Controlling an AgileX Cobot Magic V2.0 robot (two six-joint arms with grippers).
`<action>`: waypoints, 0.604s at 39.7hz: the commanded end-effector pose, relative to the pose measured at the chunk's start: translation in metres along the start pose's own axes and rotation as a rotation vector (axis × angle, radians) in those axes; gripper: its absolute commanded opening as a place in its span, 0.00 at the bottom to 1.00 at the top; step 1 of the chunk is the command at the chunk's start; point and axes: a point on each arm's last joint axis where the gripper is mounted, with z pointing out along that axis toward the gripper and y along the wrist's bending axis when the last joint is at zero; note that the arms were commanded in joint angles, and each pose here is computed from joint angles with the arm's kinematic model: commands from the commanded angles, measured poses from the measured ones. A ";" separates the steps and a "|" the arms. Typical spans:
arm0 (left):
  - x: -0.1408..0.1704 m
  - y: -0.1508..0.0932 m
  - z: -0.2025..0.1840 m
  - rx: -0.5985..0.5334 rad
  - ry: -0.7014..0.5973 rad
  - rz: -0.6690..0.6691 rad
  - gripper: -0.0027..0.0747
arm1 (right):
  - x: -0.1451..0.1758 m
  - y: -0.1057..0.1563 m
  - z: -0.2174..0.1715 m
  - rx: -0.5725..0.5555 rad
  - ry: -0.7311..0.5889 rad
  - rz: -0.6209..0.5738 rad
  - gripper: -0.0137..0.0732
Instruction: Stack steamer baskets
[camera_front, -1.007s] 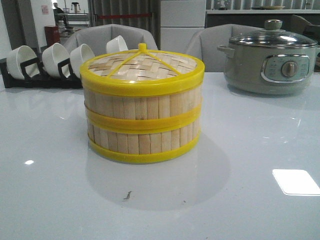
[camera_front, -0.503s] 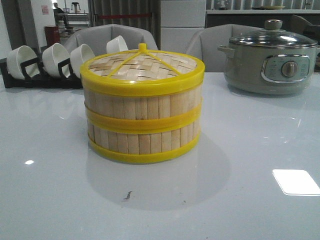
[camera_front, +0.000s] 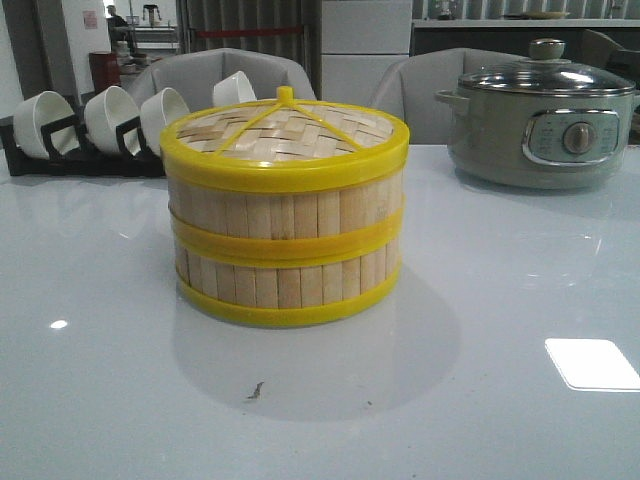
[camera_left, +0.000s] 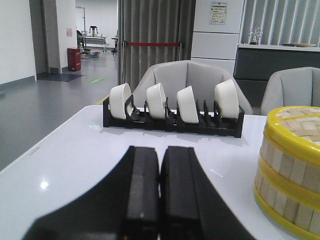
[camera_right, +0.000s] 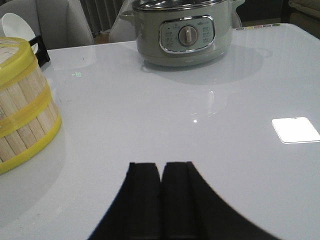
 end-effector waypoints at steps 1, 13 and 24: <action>-0.008 0.000 -0.002 0.005 -0.089 0.004 0.15 | -0.015 0.002 -0.003 -0.019 -0.131 -0.005 0.22; -0.008 0.000 -0.002 0.005 -0.089 0.004 0.15 | -0.016 0.002 -0.004 -0.018 -0.150 -0.027 0.22; -0.008 0.000 -0.002 0.005 -0.089 0.004 0.15 | -0.019 0.003 -0.004 -0.019 -0.177 -0.049 0.22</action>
